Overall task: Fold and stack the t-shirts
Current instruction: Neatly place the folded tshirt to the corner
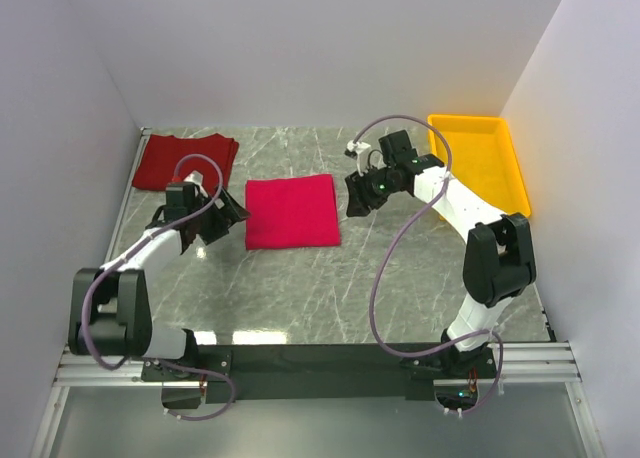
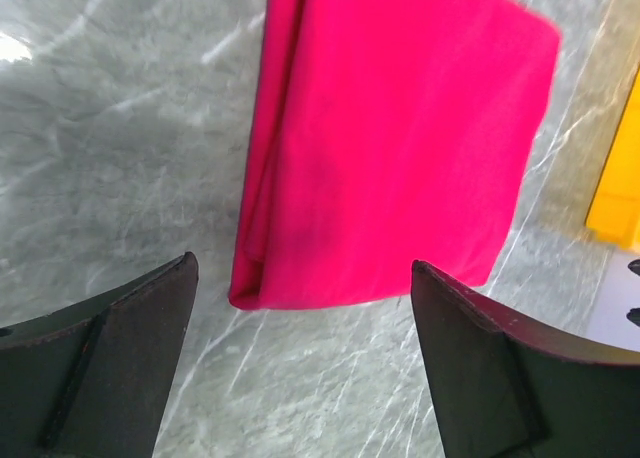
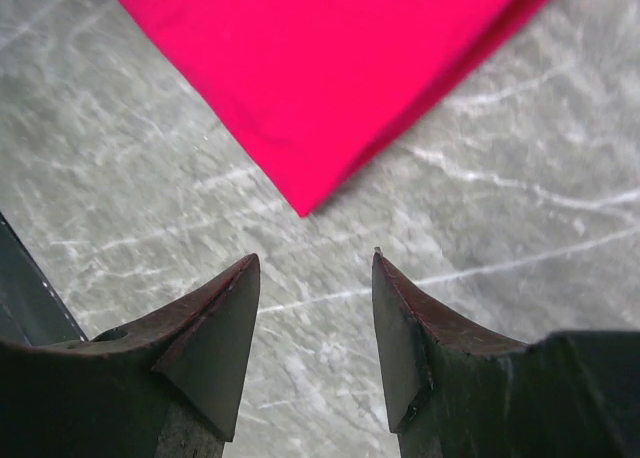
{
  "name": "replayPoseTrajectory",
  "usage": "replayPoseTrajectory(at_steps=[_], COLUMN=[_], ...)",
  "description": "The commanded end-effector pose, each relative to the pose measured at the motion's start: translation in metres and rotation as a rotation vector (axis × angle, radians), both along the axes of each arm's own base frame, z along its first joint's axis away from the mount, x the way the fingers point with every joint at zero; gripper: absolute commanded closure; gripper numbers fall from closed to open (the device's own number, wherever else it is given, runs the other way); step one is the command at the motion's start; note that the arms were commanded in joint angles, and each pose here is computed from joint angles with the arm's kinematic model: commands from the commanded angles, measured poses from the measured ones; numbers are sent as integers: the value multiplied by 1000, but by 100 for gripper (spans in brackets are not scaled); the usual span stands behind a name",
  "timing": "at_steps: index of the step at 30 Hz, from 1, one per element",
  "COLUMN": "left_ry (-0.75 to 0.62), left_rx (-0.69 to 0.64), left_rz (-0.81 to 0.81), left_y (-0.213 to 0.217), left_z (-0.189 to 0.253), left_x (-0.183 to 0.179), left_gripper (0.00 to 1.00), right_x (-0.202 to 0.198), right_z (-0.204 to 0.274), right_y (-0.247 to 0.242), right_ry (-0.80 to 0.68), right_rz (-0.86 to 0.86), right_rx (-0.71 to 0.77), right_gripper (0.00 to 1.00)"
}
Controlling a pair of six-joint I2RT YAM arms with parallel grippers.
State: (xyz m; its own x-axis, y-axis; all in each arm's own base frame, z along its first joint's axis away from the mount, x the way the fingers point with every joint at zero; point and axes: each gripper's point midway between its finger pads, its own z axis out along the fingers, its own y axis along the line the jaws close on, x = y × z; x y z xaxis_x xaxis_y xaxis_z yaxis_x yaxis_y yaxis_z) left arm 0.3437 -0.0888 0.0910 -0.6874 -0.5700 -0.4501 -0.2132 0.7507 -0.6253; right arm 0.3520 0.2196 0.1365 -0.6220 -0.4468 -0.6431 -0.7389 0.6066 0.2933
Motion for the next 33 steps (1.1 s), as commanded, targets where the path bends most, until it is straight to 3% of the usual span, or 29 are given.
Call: replayPoseTrajectory(at_steps=[1,15,33], left_ry=[-27,74,237], left_rx=[-51,-67,-70], left_rz=[-66,-90,-122], left_y=[-13,-18,-33], left_z=[0,-39,-86], left_x=[11,40,20], left_gripper=[9,13,20], right_x=[7,4,8], right_z=[22,15,7], right_y=[-6,-13,-16], right_ry=[-92,-82,-66], right_rz=[-27,-45,-57], right_rx=[12,1,-9], right_gripper=[44,44,44])
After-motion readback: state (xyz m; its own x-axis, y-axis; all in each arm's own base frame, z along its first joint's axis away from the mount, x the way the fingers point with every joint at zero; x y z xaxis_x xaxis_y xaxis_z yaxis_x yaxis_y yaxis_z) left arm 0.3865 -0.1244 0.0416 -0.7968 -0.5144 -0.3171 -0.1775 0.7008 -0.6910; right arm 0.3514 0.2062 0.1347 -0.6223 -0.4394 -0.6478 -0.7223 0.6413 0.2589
